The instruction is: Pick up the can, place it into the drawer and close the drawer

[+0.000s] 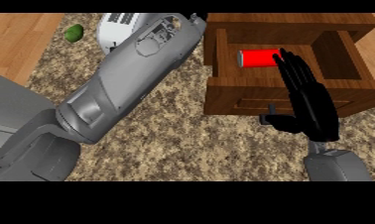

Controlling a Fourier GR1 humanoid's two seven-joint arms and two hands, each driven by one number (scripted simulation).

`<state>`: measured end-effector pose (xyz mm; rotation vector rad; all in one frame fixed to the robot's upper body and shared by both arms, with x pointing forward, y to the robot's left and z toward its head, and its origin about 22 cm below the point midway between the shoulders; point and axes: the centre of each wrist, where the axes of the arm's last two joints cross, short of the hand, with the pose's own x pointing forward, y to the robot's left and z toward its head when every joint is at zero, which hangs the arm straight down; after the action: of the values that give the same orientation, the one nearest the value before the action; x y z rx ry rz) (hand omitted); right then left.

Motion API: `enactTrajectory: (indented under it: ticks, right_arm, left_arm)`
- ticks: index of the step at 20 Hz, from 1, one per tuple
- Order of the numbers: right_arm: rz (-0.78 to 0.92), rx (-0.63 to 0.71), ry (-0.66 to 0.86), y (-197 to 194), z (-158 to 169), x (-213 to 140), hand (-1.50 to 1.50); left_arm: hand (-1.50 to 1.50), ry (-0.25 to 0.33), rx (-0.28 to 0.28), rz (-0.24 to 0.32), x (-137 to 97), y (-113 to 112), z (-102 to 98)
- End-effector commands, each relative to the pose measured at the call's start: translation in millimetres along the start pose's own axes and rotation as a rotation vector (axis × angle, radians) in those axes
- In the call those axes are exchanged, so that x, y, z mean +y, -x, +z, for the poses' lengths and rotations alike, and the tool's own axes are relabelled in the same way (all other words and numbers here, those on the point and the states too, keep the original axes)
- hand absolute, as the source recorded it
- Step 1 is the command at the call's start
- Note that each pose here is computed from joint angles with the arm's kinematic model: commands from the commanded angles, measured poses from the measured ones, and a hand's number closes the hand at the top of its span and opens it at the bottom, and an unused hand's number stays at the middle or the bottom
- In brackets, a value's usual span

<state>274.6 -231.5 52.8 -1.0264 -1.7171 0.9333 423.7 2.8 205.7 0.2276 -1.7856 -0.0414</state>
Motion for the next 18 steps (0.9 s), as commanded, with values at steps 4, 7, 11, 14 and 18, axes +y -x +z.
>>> enactTrajectory:
  ticks: [4,7,11,14,18]
  right_arm:
    - [0.051,0.053,-0.010,4.5,-21.3,37.8,-1.50]
    - [0.075,0.077,-0.009,28.4,-20.9,62.6,-1.50]
    - [0.119,0.075,-0.004,22.4,-44.8,58.8,-1.50]
    - [0.169,0.083,0.006,42.3,-37.5,75.5,-1.50]
    - [0.177,0.101,0.078,40.0,-68.2,73.5,-1.50]
  left_arm:
    - [-1.50,0.004,0.006,-0.008,35.1,7.1,6.1]
    - [-1.50,-0.011,-0.001,-0.010,62.7,-2.9,-10.5]
    - [-1.50,-0.014,0.009,-0.010,70.9,-6.8,-1.1]
    - [-1.50,0.017,0.021,-0.014,80.2,-6.2,3.9]
    - [-1.50,0.025,0.043,-0.024,85.8,-0.3,10.4]
